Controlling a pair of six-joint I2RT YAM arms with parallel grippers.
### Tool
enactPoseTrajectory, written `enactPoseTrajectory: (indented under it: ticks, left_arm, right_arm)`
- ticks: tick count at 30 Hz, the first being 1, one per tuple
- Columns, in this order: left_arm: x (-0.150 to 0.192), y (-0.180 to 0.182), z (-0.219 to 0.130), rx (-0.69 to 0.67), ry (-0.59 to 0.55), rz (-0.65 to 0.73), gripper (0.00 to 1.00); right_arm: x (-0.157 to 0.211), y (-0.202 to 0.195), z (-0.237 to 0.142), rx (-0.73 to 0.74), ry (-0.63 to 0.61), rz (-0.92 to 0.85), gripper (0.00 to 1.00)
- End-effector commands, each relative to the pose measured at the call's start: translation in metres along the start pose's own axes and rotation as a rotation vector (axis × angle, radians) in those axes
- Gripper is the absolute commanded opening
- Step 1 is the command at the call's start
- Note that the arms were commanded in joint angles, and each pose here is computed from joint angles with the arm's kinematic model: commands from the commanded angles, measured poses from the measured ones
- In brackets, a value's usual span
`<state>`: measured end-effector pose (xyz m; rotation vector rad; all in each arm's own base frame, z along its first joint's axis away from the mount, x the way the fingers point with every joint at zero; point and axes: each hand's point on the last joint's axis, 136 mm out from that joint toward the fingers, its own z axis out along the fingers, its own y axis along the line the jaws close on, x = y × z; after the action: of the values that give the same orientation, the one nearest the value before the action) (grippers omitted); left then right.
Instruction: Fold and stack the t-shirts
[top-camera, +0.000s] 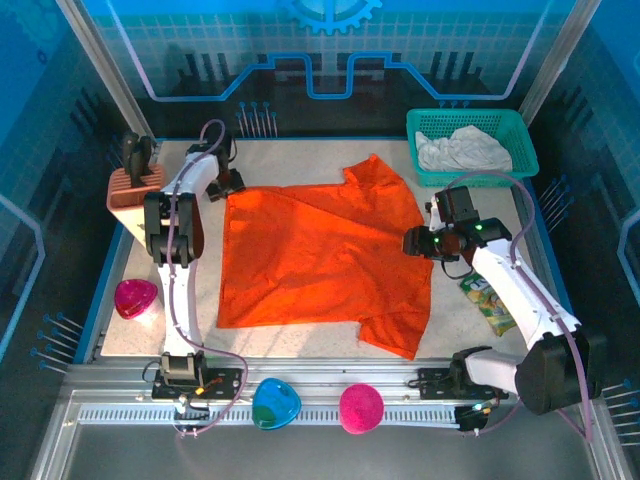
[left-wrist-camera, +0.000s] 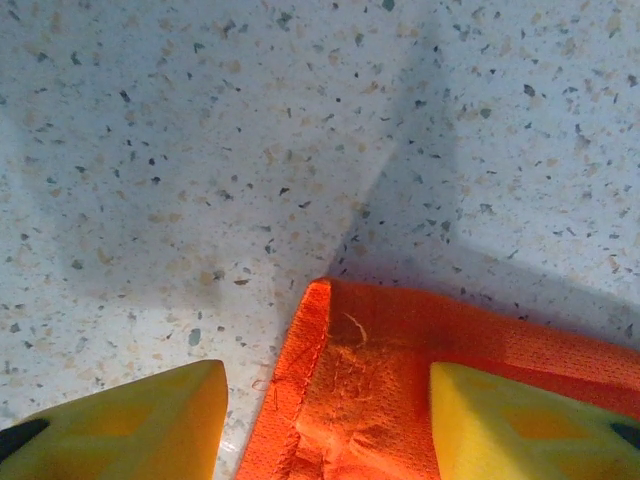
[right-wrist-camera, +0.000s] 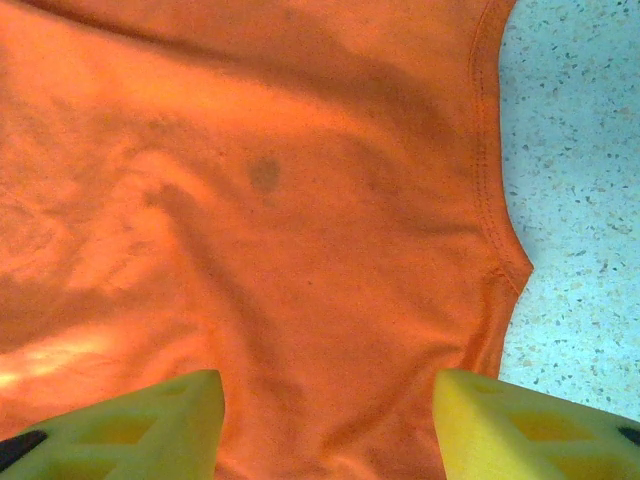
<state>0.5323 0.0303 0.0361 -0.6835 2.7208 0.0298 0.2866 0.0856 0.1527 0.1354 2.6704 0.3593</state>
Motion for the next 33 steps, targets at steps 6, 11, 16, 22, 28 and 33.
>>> enactPoseTrajectory:
  ticks: [6, 11, 16, 22, 28, 33]
  left_arm:
    - [0.005, -0.002, 0.003, 0.022, 0.027, 0.016, 0.54]
    - [0.004, -0.004, 0.01, 0.028, 0.031, 0.021, 0.48]
    - [-0.004, -0.013, 0.01, 0.049, 0.017, 0.034, 0.33]
    - [-0.011, -0.015, 0.01, 0.046, 0.005, 0.052, 0.05]
    - [0.003, -0.018, -0.018, 0.104, -0.03, 0.016, 0.0]
    - [0.023, -0.019, -0.054, 0.173, -0.065, -0.035, 0.0]
  right_arm:
    - [0.009, -0.004, 0.0, 0.008, 0.02, 0.004, 0.59]
    - [0.009, -0.004, 0.0, 0.011, 0.023, 0.002, 0.59]
    - [0.005, -0.002, -0.001, 0.008, 0.021, -0.006, 0.59]
    - [-0.009, 0.007, 0.002, -0.019, 0.025, -0.018, 0.59]
    - [-0.04, 0.028, 0.014, -0.068, 0.009, -0.037, 0.6]
    - [-0.083, 0.048, 0.042, -0.078, -0.006, -0.074, 0.6]
